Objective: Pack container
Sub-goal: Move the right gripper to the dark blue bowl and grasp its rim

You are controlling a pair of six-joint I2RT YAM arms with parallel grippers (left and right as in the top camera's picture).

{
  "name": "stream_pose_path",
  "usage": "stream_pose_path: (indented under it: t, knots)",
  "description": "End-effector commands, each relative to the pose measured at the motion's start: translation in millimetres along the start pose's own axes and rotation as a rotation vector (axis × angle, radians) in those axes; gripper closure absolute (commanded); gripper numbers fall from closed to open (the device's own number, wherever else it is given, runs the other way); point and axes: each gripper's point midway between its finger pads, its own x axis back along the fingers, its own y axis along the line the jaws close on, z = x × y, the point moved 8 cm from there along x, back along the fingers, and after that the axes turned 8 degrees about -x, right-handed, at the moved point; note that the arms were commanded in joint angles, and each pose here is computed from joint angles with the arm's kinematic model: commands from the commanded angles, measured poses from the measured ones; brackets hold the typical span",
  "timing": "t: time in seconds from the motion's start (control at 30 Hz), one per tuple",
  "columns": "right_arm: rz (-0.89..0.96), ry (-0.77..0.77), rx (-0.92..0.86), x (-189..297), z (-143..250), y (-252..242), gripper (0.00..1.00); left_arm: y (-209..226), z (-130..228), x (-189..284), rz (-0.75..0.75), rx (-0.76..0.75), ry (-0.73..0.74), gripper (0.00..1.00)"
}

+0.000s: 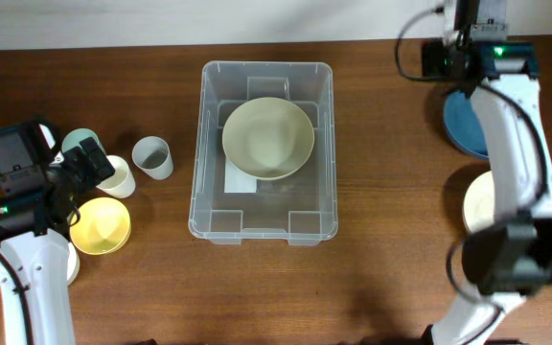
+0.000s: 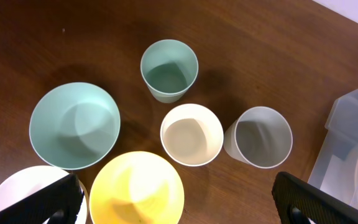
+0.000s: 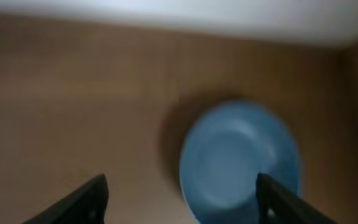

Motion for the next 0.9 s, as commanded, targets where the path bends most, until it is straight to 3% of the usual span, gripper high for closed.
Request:
stream_pose_path:
  t: [0.0, 0.33, 0.7, 0.8, 0.87]
  knots:
    - [0.025, 0.182, 0.019, -57, 33, -5, 0.29, 1, -6, 4, 0.009, 0.018, -0.019, 0.01]
    - [0.121, 0.374, 0.011, -135, 79, -13, 0.26, 1, -6, 4, 0.009, 0.018, -0.019, 0.01]
    - [0.157, 0.419, 0.002, -178, 101, -20, 0.26, 1, -6, 4, 0.009, 0.018, -0.019, 0.01]
    - [0.161, 0.412, -0.010, -183, 102, -24, 0.30, 0, -6, 4, 0.016, 0.017, -0.019, 0.01]
    - [0.163, 0.405, -0.016, -184, 101, -27, 0.39, 0, -6, 4, 0.017, 0.017, -0.019, 0.01]
